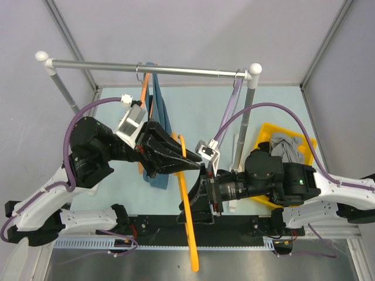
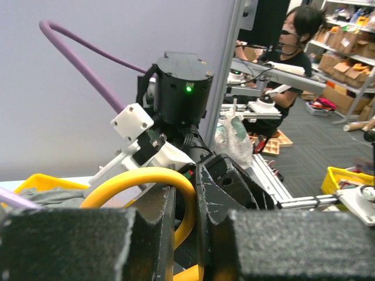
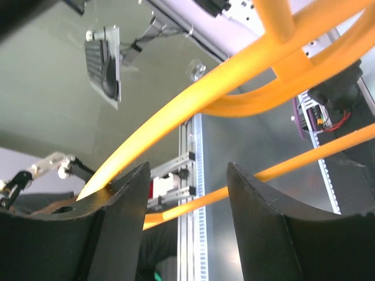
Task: Remove the tank top from the hanger
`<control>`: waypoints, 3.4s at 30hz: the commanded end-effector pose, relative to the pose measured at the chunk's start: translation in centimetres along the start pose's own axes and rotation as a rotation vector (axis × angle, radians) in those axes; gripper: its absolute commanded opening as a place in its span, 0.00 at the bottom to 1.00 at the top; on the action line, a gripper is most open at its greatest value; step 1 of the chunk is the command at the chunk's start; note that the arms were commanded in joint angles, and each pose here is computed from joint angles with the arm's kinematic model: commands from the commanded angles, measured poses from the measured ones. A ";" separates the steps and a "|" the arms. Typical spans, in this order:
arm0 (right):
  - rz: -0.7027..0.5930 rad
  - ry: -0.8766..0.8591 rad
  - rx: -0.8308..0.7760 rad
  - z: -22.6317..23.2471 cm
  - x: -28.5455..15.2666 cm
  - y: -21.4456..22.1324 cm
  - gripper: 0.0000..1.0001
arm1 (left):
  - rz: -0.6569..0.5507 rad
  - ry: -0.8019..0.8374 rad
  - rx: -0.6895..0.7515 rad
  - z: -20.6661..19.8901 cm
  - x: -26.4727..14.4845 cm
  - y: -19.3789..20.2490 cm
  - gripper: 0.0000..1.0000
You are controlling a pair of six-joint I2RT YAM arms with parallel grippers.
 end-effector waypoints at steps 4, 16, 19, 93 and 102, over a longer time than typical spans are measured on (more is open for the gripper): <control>-0.245 -0.066 0.044 2.0 -4.1 -2.9 0.65 | -0.014 -0.019 0.137 0.1 -0.7 -0.5 0.00; -0.131 -0.170 0.027 3.2 -1.5 -1.8 0.68 | -0.030 -0.029 0.183 0.3 -0.8 -1.0 0.00; -0.121 -0.164 0.032 2.9 -1.1 -1.4 0.63 | -0.046 -0.043 0.188 0.3 -0.8 -1.4 0.00; -0.677 0.072 0.319 -5.4 -0.8 -15.5 0.00 | -0.018 -1.164 0.145 4.6 -16.0 -2.6 0.94; -0.674 0.076 0.331 -5.4 -2.2 -14.1 0.06 | 0.041 -1.274 0.108 7.0 -14.4 -2.9 0.94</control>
Point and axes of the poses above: each gripper's point midway between its finger pads, its own x axis out along the fingers, its own z axis along the line the jaws close on, y = z × x, the point moved 5 cm from there along -x, back along the fingers, and after that the axes turned 1 degree about x, right-handed, at the moved point
